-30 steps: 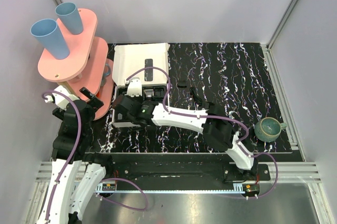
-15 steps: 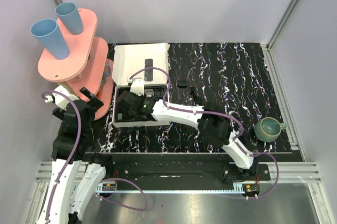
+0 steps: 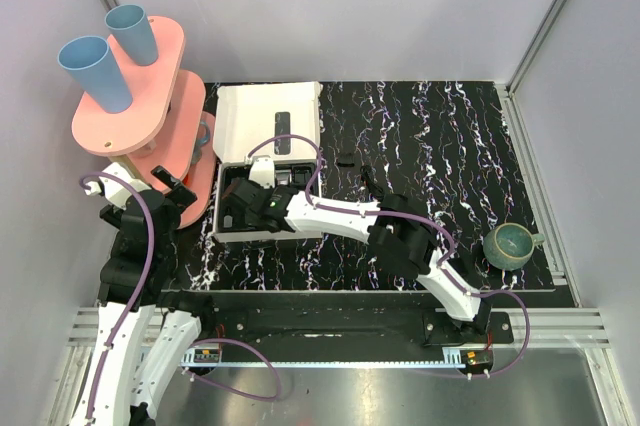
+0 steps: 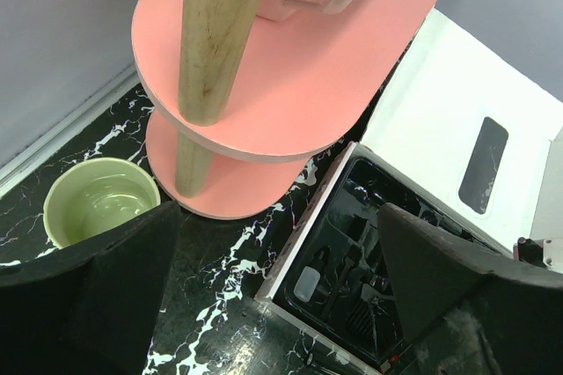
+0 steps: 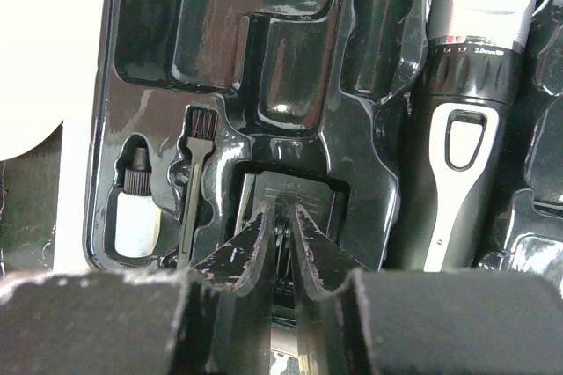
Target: Sort the hair-cutting tools
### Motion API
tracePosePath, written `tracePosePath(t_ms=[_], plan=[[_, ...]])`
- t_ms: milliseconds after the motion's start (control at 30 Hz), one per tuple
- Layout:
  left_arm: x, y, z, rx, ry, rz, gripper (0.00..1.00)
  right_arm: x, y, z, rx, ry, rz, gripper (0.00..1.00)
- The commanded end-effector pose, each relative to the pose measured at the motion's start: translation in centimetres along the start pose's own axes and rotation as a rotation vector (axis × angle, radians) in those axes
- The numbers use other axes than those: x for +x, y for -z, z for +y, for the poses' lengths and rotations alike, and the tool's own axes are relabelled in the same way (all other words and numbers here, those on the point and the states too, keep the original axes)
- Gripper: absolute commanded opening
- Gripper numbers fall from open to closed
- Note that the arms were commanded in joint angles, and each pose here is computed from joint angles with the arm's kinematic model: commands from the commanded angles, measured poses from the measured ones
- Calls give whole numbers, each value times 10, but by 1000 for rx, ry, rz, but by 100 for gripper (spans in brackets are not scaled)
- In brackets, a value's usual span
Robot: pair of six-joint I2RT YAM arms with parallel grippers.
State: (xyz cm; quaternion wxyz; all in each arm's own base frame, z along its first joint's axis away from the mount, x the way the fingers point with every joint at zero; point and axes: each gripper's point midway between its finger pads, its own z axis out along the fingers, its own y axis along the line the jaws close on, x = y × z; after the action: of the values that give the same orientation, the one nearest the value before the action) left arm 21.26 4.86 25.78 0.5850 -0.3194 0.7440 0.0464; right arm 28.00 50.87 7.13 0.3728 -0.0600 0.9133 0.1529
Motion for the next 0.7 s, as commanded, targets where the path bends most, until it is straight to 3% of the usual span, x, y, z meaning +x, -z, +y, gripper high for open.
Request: tracePosePath(t_ms=[0,233,367,600,667], plan=[[-15,4,-5,17,25,-37,99,-10,3,4,-8,-18,6,20],[-14,3,-7,25,17,-31,99,-48,25,11,-42,-2,-32,24],[-12,1,-14,59,7,-21,99,-72,50,7,-68,-2,-62,35],[7,3,-60,312,-79,66,99,-91,101,-43,-72,-51,-20,54],[14,1,-71,362,-101,98,99,-74,104,-74,-12,-43,17,56]])
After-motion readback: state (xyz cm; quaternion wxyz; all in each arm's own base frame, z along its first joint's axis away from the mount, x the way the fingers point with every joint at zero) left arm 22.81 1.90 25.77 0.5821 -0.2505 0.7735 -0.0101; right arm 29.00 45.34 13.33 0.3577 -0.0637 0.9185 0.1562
